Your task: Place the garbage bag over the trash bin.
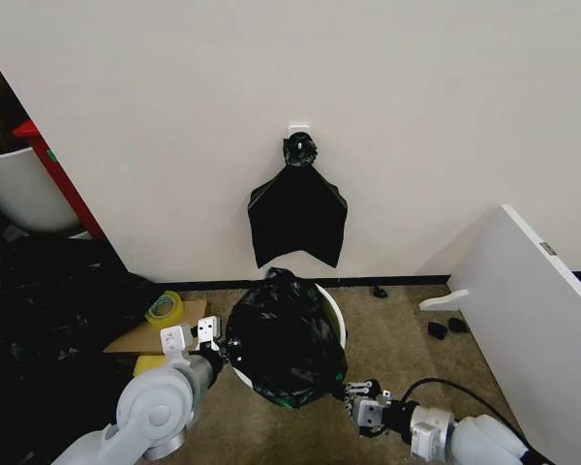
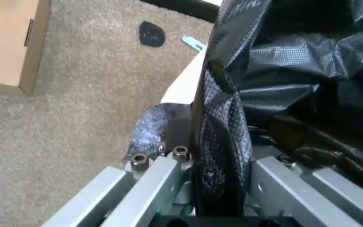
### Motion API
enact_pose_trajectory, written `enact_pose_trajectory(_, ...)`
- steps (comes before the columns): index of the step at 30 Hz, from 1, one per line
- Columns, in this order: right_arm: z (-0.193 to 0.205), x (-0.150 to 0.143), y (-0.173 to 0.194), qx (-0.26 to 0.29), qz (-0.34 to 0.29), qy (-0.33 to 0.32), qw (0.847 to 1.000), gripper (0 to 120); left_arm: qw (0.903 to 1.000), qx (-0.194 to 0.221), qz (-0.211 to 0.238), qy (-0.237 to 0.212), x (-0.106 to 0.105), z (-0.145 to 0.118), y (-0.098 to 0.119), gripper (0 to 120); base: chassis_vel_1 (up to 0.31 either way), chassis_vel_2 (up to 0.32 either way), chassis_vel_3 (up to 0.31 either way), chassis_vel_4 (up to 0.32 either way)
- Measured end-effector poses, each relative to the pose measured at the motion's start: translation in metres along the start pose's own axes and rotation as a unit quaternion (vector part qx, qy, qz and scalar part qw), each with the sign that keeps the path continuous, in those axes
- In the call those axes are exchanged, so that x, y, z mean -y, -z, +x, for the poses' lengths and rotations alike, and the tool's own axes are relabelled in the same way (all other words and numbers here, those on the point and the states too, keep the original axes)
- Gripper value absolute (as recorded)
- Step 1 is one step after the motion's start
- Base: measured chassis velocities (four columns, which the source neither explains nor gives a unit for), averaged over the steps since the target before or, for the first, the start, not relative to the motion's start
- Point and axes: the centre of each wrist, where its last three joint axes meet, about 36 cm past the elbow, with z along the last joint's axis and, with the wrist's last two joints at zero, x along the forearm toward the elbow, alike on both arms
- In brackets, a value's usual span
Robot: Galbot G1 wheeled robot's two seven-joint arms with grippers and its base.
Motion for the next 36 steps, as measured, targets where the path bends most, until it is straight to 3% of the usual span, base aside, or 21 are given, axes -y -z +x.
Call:
enact_pose_trajectory(7, -0.001, -0.006, 0.000, 0.005, 0.003, 0.003, 1.000, 0, 1.0000, 0.001, -0.001, 0.000, 0.001, 0.001, -0.001, 1, 0.000, 0.000, 0.000, 0.000)
enact_pose_trajectory(10, 0.002, -0.007, 0.005, 0.014, 0.004, 0.002, 1.000, 5, 1.0000, 0.005, 0.000, 0.004, -0.001, -0.001, 0.000, 1, 0.000, 0.000, 0.000, 0.000)
enact_pose_trajectory(21, 0.020, -0.010, 0.024, 0.046, 0.003, 0.007, 0.999, 51, 0.9990, 0.036, 0.012, 0.024, -0.007, -0.010, 0.000, 1, 0.000, 0.000, 0.000, 0.000)
enact_pose_trajectory(23, 0.021, -0.010, 0.026, 0.048, -0.002, 0.005, 0.999, 54, 0.9987, 0.041, 0.013, 0.025, -0.007, -0.011, -0.001, 1, 0.000, 0.000, 0.000, 0.000)
enact_pose_trajectory(25, 0.024, -0.009, 0.033, 0.053, -0.035, -0.003, 0.998, 65, 0.9976, 0.058, 0.018, 0.033, -0.008, -0.012, -0.002, 1, 0.000, 0.000, 0.000, 0.000)
enact_pose_trajectory(33, 0.029, 0.001, 0.051, 0.087, -0.160, -0.024, 0.983, 88, 0.9947, 0.085, 0.029, 0.050, -0.011, -0.019, -0.004, 1, 0.000, 0.000, 0.000, 0.000)
enact_pose_trajectory(36, 0.033, 0.024, 0.082, 0.089, -0.217, -0.086, 0.968, 99, 0.9933, 0.095, 0.031, 0.059, -0.012, -0.024, -0.007, 1, 0.000, 0.000, 0.000, 0.000)
